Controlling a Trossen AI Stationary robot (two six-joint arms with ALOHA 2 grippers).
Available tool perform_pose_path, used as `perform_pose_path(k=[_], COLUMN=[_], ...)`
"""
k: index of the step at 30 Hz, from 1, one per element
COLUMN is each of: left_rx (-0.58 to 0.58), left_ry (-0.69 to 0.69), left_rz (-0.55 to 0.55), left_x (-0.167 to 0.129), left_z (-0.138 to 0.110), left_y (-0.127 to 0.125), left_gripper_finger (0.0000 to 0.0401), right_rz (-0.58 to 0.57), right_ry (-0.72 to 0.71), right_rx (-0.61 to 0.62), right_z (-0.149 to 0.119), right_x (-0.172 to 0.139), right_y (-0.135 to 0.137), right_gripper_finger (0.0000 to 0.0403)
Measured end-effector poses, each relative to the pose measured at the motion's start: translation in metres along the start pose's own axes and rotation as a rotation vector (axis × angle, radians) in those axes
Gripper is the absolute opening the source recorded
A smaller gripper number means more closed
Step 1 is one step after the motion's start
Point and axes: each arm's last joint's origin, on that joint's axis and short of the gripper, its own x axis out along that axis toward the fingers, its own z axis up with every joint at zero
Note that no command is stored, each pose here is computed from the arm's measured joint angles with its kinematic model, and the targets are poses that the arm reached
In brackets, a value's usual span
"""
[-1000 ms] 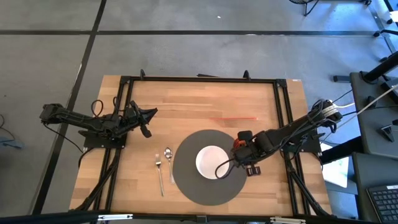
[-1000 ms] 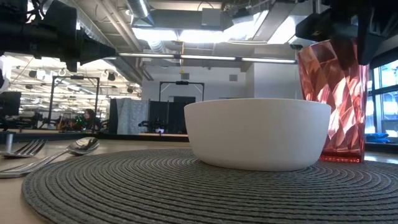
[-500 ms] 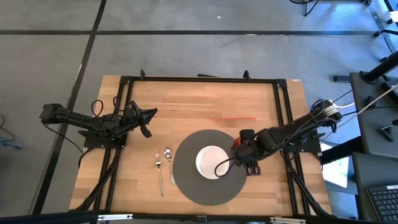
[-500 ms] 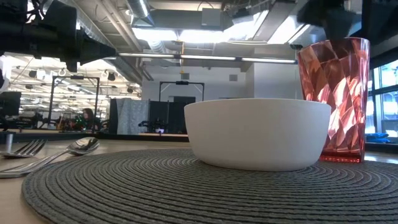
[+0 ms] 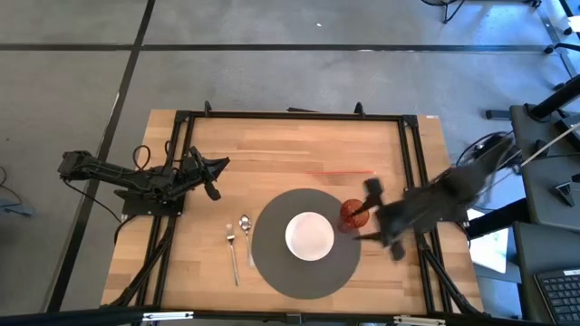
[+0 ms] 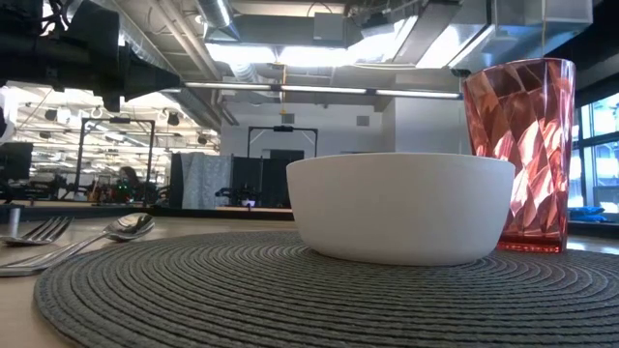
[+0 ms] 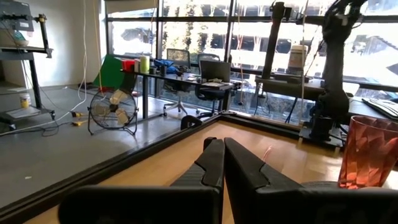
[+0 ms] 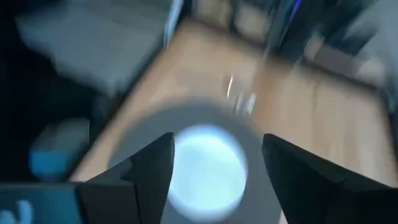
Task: Pick & Place Utensil
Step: Put the orange straw into the orange glass to the right of the white bowl
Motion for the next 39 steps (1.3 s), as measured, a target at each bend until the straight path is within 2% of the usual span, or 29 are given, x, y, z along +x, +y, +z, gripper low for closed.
perform_pose_path(k=[3,6,11,15,18,24,32,39], left_rx=[0.004,0.005,0.006,0.009,0.022,0.009,-0.024,-0.008], left_ry=[0.000,0.000,0.000,0.000,0.000,-0.001,0.027,0.049], left_rz=[0.000,0.001,0.002,0.003,0.015,0.037,-0.008,-0.007], left_x=[0.000,0.000,0.000,0.000,0.000,0.000,0.000,0.000], left_z=[0.000,0.000,0.000,0.000,0.000,0.000,-0.003,-0.006], left_y=[0.000,0.000,0.000,0.000,0.000,0.001,0.000,0.000], left_gripper_finger=[0.0004,0.0004,0.0004,0.0004,0.0004,0.0004,0.0004,0.0004], right_rz=[-0.008,-0.009,-0.019,-0.043,-0.056,0.045,0.025,0.017], right_ry=[-0.212,-0.320,-0.395,-0.475,-0.510,-0.533,-0.574,-0.625], right_rx=[0.054,0.096,0.160,0.101,0.103,0.142,0.080,0.116], right_z=[-0.018,-0.050,-0.097,-0.118,-0.129,-0.152,-0.189,-0.195], right_x=[-0.026,-0.037,-0.041,-0.045,-0.044,-0.029,-0.007,-0.018], right_y=[-0.009,-0.013,-0.016,-0.018,-0.023,-0.020,-0.012,-0.017], right_gripper_finger=[0.0229,0.0196,0.0101,0.0016,0.0013,0.0004,0.0006,0.0007])
